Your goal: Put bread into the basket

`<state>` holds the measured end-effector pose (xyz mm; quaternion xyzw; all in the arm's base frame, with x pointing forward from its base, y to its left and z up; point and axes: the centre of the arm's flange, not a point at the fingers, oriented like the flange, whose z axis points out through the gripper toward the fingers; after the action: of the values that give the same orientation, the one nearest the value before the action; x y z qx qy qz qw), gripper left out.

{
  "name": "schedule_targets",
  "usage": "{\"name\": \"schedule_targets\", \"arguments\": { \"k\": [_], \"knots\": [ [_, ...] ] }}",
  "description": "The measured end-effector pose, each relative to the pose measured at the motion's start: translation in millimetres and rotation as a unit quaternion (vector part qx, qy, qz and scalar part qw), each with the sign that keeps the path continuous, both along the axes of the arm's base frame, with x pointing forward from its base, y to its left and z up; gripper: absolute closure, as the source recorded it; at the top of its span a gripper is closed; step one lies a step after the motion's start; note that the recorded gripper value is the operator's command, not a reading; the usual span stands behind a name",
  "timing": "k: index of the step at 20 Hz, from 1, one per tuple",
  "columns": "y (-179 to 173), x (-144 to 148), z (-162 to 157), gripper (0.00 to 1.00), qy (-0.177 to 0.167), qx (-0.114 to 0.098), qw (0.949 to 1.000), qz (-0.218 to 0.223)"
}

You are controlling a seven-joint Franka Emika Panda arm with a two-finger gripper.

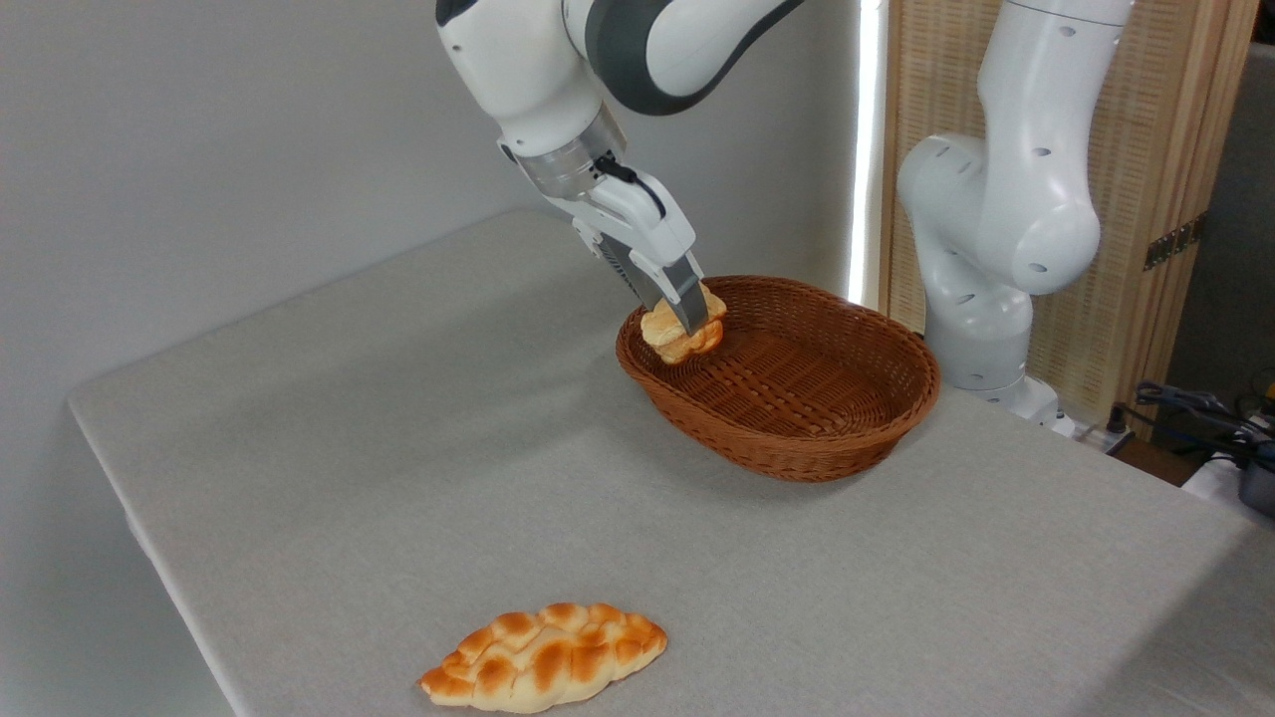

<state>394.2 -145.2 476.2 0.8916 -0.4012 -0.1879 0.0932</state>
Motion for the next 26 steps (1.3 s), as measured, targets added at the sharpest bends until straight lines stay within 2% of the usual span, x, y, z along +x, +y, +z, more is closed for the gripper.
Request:
{"name": "schedule_targets", "arguments": {
  "k": [9,13,15,17,19,22,24,26],
  "knots": [
    [-3,4,2,0.00,-0.003,0.000,1.0000,-0.001],
    [0,19,34,0.00,-0.045,-0.015,0.9988,0.008],
    [5,35,60,0.00,-0.096,-0.031,0.9946,0.021],
    [21,57,84,0.00,-0.157,-0.050,0.9852,0.047],
    [39,75,95,0.00,-0.190,-0.059,0.9774,0.071],
    [61,105,106,0.00,-0.219,-0.065,0.9708,0.072],
    [67,122,110,0.00,-0.231,-0.066,0.9690,0.060],
    [72,132,106,0.00,-0.233,-0.063,0.9695,0.043]
  ]
}}
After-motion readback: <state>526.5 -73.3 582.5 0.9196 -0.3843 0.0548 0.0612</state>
